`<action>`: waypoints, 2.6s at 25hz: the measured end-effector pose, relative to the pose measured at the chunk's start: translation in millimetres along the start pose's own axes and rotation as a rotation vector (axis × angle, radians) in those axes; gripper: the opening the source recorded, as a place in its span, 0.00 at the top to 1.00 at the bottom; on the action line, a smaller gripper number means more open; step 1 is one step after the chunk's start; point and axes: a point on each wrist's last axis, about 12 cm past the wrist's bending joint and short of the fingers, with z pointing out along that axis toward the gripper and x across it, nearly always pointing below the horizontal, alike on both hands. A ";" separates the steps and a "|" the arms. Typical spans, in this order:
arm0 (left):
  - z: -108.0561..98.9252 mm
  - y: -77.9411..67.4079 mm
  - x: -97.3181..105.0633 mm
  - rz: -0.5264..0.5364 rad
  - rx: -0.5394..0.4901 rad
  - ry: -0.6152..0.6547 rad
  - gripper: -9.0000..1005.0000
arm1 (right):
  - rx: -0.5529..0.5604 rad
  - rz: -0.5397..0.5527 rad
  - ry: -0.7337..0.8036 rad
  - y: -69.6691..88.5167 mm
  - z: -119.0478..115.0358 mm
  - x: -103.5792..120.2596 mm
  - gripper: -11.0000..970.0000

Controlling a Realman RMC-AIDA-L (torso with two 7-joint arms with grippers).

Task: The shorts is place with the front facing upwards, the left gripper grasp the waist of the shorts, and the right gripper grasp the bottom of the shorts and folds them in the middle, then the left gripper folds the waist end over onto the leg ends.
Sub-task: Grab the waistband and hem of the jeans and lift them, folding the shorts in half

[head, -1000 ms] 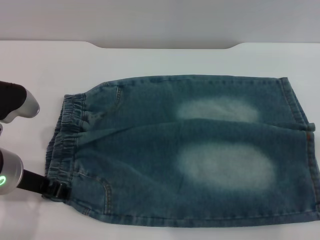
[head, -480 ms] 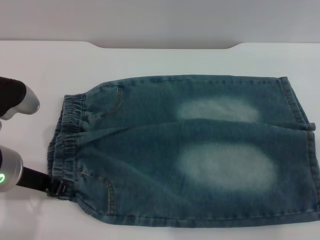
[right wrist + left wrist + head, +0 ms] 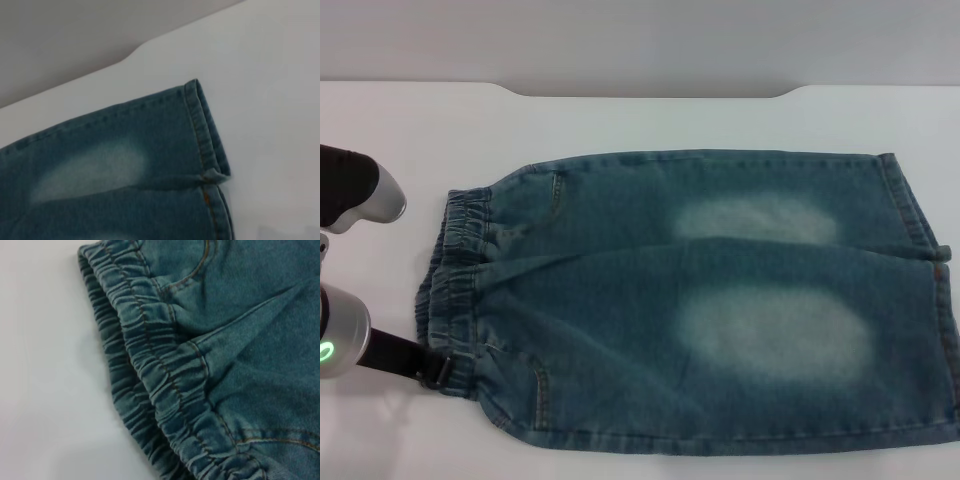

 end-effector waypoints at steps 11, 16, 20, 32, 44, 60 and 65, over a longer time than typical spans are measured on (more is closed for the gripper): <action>-3.5 -1.3 -1.5 0.010 -0.001 -0.002 0.90 | -0.014 0.030 0.064 0.3 4.2 13.3 0.41; -2.3 -1.5 -2.9 0.013 0.000 0.003 0.92 | -0.021 0.081 0.109 -8.0 13.5 25.9 0.41; -2.2 -2.0 -4.5 0.016 0.000 0.001 0.93 | -0.033 0.113 0.151 -13.0 22.8 35.1 0.41; -1.6 -3.8 -9.2 0.027 0.003 0.002 0.94 | -0.065 0.118 0.211 -8.3 39.3 45.6 0.41; -1.8 -4.1 -9.8 0.030 0.003 0.001 0.94 | -0.071 0.120 0.225 -7.4 44.4 47.8 0.41; -0.6 -7.1 -9.5 0.041 0.011 0.006 0.94 | -0.079 0.131 0.246 -10.2 50.7 49.4 0.41; -0.5 -7.4 -9.6 0.042 0.012 0.006 0.94 | -0.081 0.133 0.262 -11.4 54.5 51.2 0.41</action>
